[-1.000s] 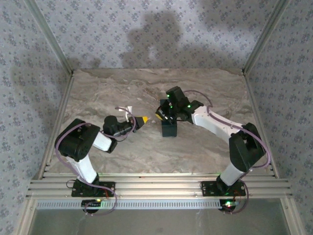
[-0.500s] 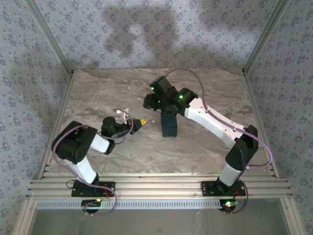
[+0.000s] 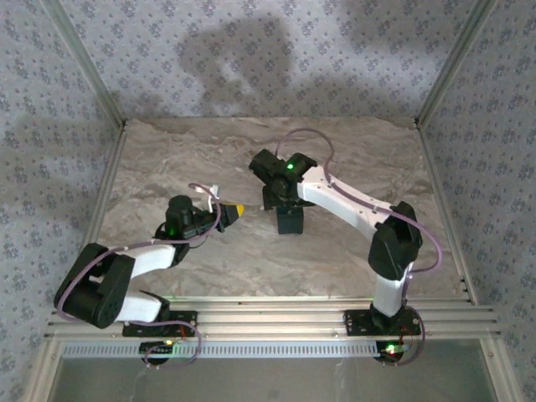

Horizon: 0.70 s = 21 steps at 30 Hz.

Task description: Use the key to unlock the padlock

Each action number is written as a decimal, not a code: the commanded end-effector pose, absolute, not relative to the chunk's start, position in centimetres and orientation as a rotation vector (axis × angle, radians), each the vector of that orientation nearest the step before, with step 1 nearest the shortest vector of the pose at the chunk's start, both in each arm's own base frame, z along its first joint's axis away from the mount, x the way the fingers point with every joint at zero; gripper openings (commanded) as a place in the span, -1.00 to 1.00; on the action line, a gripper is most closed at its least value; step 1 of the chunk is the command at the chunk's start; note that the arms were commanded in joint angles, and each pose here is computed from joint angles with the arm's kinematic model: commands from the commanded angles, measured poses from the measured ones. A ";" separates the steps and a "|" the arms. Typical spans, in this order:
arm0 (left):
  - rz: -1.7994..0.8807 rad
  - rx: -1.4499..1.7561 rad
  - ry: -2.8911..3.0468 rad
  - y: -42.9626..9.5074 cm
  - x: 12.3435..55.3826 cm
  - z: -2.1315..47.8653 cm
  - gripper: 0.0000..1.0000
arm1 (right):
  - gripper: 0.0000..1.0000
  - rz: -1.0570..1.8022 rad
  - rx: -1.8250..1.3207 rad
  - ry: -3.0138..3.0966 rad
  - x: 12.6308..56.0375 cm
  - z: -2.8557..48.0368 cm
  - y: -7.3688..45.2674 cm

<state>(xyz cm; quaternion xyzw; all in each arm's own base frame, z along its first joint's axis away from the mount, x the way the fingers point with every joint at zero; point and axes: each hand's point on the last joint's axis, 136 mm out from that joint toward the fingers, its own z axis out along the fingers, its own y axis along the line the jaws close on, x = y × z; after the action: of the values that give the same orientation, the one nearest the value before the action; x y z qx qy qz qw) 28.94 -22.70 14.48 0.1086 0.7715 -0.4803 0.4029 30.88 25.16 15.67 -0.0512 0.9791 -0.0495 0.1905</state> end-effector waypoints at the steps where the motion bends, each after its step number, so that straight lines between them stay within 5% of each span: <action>1: -1.170 0.286 1.965 -22.2 28.7 14.3 -1.00 | 0.78 -0.256 -0.202 2.783 31.2 14.2 24.1; 6: -1.142 0.277 1.974 -21.6 28.1 14.0 -1.00 | 0.58 -0.286 -0.253 2.823 31.5 12.3 24.3; 13: -1.089 0.267 2.000 -20.5 27.0 13.4 -1.00 | -0.22 -0.586 -0.491 2.671 32.0 12.7 24.2; 21: -0.993 0.051 2.061 -15.6 26.4 12.2 -1.00 | -0.36 -1.242 -0.893 2.214 31.5 12.9 26.2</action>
<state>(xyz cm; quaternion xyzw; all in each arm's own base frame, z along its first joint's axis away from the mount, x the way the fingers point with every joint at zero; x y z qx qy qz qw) 26.82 -17.20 13.13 0.0520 0.8055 -0.4115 0.4232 32.10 26.79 13.07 -0.2594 0.8687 -0.3482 0.2383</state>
